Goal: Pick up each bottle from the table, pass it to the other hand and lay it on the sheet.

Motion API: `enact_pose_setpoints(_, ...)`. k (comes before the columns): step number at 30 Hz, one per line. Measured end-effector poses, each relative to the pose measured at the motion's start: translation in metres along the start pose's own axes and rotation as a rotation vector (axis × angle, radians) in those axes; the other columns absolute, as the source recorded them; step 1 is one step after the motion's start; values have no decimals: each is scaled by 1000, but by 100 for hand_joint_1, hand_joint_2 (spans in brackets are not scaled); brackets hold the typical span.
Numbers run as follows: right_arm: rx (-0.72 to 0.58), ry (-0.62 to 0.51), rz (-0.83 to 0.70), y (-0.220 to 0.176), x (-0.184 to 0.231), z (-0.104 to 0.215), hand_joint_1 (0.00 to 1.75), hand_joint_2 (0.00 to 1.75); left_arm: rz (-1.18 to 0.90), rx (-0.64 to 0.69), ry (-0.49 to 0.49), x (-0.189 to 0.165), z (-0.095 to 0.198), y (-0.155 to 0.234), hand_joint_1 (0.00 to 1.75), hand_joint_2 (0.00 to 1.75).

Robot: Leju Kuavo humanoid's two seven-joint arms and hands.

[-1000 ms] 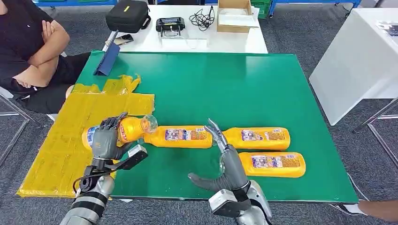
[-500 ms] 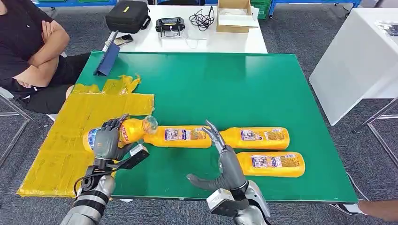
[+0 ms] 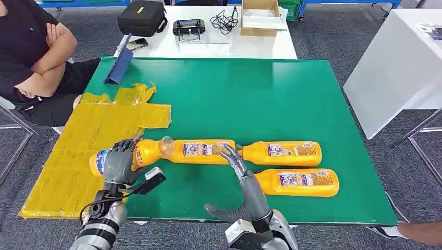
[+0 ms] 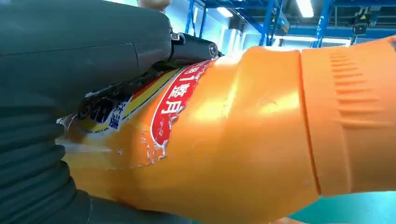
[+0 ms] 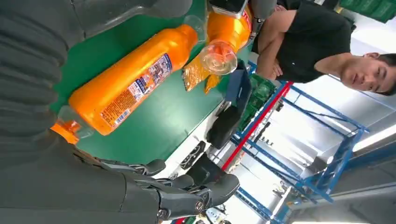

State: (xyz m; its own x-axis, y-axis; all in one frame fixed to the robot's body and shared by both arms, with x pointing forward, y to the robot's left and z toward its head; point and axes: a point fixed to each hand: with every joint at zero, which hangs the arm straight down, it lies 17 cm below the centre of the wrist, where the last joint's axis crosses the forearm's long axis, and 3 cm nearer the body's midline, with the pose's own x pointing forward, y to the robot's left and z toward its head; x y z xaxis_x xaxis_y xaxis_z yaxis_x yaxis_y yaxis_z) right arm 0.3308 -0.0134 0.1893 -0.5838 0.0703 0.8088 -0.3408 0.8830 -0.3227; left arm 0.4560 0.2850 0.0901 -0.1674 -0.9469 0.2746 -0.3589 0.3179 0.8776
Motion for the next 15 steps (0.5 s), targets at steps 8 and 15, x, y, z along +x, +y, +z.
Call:
enact_pose_setpoints(8,33,7,-8,7,2,-5,0,175,-86,-40,45,-9,3,-7,175,175)
enact_pose_setpoints(15,49,-11,-9,5,5,-24,0,175,-119,-47,97,-22,-25,-8,175,175)
